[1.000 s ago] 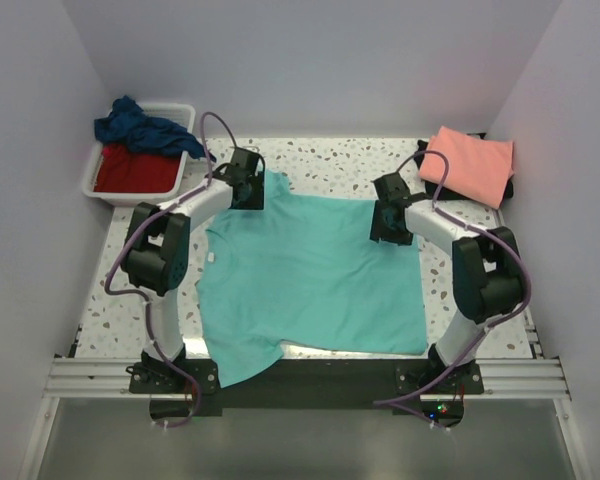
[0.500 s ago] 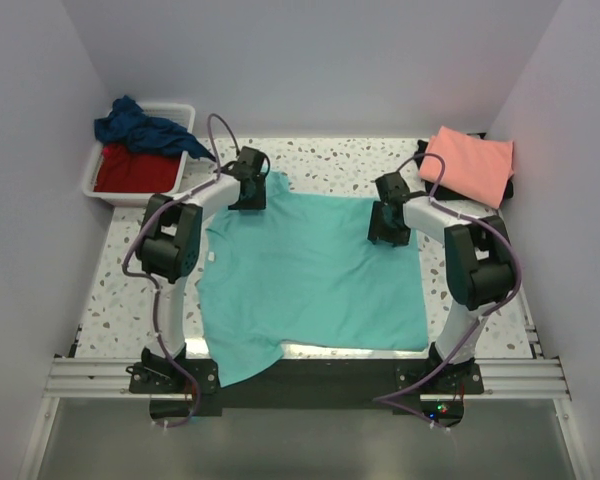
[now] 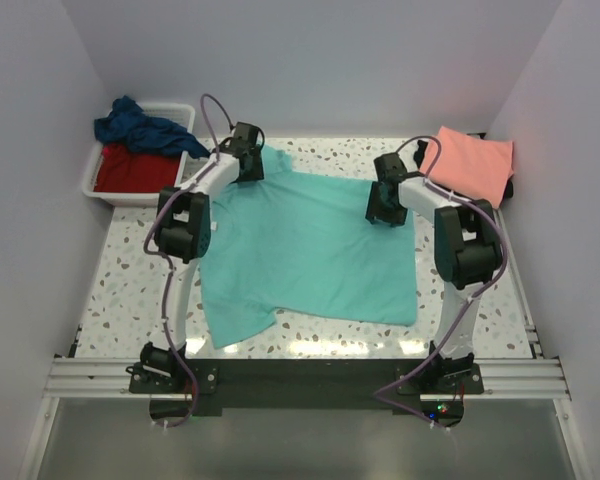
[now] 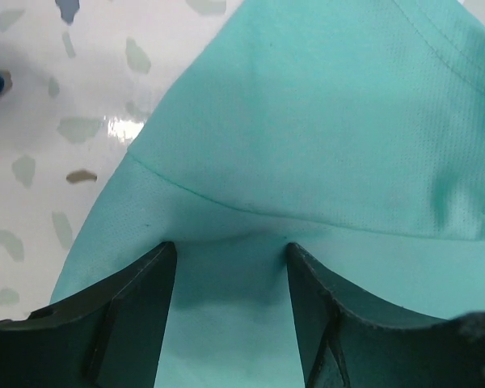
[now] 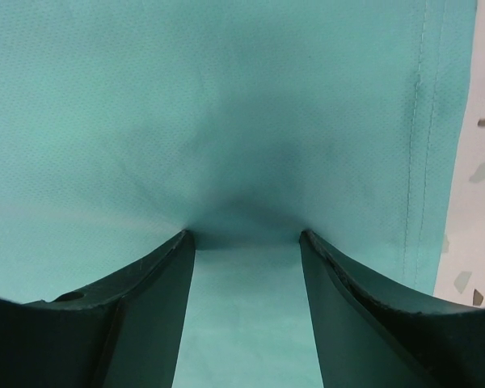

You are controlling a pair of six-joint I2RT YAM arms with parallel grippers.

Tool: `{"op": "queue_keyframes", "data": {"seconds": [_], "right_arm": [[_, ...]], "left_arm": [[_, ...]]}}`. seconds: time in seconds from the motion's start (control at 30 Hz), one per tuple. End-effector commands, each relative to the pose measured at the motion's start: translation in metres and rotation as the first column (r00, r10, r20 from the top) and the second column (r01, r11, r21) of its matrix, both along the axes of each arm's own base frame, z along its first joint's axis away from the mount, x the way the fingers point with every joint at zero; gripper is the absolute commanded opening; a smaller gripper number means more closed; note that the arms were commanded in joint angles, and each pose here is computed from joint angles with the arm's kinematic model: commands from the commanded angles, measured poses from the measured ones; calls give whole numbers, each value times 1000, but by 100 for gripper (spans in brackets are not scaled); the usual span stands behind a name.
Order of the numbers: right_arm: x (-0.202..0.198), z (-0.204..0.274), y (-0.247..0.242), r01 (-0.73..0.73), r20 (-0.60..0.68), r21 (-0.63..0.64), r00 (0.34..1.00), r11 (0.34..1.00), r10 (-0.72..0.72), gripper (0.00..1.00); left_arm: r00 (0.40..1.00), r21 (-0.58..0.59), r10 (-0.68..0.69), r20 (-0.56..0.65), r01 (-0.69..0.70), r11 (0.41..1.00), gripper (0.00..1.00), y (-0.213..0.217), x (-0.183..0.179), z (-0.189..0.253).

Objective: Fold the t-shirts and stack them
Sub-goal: Flatten the tshirt out

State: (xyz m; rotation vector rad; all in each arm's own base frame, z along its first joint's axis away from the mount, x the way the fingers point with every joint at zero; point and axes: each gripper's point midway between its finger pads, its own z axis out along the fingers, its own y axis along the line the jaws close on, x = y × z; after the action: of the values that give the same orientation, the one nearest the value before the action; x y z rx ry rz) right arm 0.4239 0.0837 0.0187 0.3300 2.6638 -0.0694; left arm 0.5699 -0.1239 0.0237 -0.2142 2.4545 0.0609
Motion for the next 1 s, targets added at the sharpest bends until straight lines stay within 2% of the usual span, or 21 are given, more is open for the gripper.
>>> {"op": "queue_keyframes", "data": {"seconds": [0.0, 0.2, 0.33, 0.43, 0.57, 0.63, 0.73, 0.77, 0.83, 0.87, 0.9, 0.93, 0.97], "right_arm": [[10, -10, -8, 5, -43, -45, 999, 999, -7, 59], [40, 10, -5, -1, 16, -46, 1000, 999, 2, 59], [49, 34, -4, -4, 64, -43, 998, 999, 7, 58], [49, 56, -5, -8, 109, -41, 994, 999, 12, 58], [42, 102, -9, -17, 231, -38, 973, 999, 26, 59], [37, 111, -12, -17, 237, -49, 971, 999, 28, 59], [24, 123, -18, -9, 241, -66, 970, 998, 25, 59], [16, 117, -21, -10, 224, -73, 974, 997, 26, 59], [6, 124, -21, -13, 237, -70, 971, 997, 30, 59], [-4, 116, -23, -14, 218, -77, 975, 997, 31, 59], [-10, 124, -24, -11, 234, -77, 972, 997, 29, 58], [-15, 123, -24, -7, 231, -74, 973, 997, 24, 58], [-25, 115, -27, -4, 212, -77, 977, 997, 20, 58]], "left_arm": [[1000, -10, -17, 20, 17, 1000, 62, 1, 20, 0], [995, -44, -48, 92, 52, 998, 63, -3, 30, 24], [985, -64, -75, 155, 86, 994, 64, -7, 32, 59], [980, -71, -76, 186, 91, 993, 65, -7, 30, 83], [979, -76, -67, 193, 83, 994, 66, -5, 19, 105], [977, -82, -48, 209, 66, 994, 66, -1, 13, 121], [982, -82, -18, 188, 34, 996, 66, 6, -6, 131], [991, -71, -11, 135, 21, 997, 66, 10, -20, 118], [991, -66, 20, 133, -11, 998, 66, 15, -40, 129], [997, -50, 27, 70, -24, 998, 65, 20, -62, 107], [998, -46, 33, 58, -31, 998, 65, 21, -74, 105], [995, -63, 51, 87, -45, 997, 65, 23, -87, 121], [998, -52, 57, 31, -55, 997, 65, 27, -112, 98]]}}
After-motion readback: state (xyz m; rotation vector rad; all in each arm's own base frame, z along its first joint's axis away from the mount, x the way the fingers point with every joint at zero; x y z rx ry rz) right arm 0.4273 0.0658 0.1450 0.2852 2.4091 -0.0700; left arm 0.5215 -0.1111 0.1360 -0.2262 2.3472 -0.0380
